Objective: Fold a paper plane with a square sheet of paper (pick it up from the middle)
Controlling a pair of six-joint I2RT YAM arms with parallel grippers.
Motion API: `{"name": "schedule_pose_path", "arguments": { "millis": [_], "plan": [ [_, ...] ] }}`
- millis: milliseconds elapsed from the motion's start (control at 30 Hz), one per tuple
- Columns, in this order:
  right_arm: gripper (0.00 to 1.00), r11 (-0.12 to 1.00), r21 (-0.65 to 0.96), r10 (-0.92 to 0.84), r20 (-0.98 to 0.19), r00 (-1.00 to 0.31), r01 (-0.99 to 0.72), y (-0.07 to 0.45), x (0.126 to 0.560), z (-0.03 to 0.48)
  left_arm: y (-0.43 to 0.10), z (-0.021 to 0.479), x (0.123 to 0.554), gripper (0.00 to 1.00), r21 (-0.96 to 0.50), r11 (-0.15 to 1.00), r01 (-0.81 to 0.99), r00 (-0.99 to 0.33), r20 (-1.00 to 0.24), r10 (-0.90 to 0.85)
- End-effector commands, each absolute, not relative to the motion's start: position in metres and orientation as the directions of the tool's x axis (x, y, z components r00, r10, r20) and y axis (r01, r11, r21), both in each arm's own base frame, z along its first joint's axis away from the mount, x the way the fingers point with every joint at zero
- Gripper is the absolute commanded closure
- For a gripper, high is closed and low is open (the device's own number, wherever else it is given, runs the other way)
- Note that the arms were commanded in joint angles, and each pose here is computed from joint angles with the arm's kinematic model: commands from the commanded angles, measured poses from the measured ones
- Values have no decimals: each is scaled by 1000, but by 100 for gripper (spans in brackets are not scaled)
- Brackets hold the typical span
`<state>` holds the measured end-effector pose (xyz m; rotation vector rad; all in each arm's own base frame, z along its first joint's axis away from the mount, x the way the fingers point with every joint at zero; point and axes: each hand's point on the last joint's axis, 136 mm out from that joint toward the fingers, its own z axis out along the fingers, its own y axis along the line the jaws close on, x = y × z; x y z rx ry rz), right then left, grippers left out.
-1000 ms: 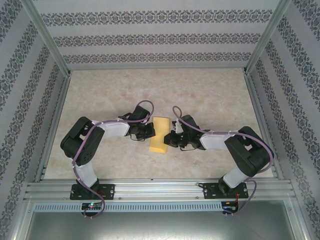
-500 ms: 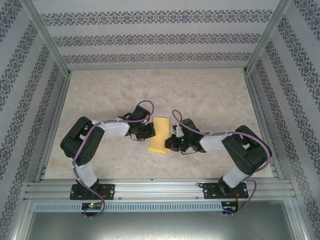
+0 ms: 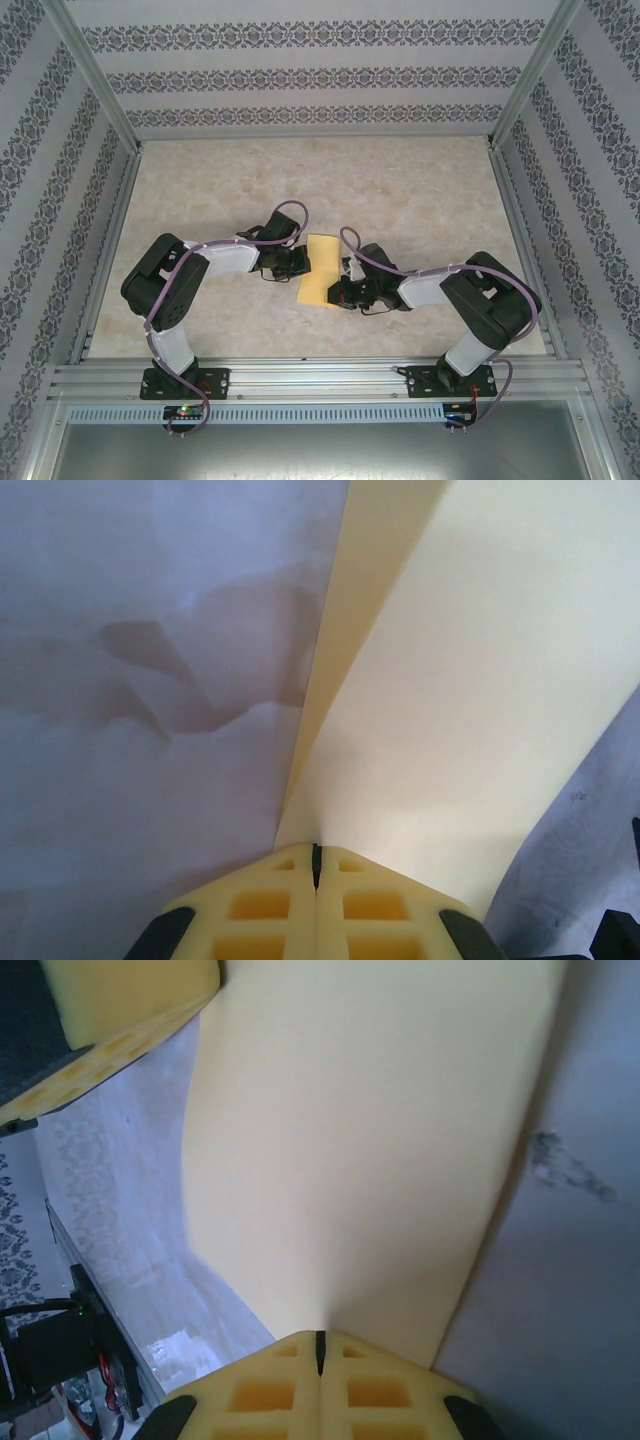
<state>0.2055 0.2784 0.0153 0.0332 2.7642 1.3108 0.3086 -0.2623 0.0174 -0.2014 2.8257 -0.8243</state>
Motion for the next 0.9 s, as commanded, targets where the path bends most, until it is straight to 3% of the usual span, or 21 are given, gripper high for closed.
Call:
{"name": "schedule_pose_path", "arguments": {
  "millis": [0, 233, 633, 867],
  "plan": [
    [98, 672, 740, 69, -34, -997, 21, 270, 195, -1, -240, -22, 278, 100, -420, 899, -127, -986, -44, -160],
    [98, 632, 773, 41, -102, -994, -54, 282, 200, 36, -241, -22, 278, 100, -422, 898, -127, -986, -44, -160],
    [98, 687, 726, 22, -11, -1000, 7, 275, 184, -3, -242, -19, 278, 100, -428, 895, -127, -986, -47, -162],
    [98, 648, 757, 80, -182, -980, -87, 270, 222, 62, -243, -17, 279, 100, -426, 897, -121, -987, -45, -155]
  ]
}}
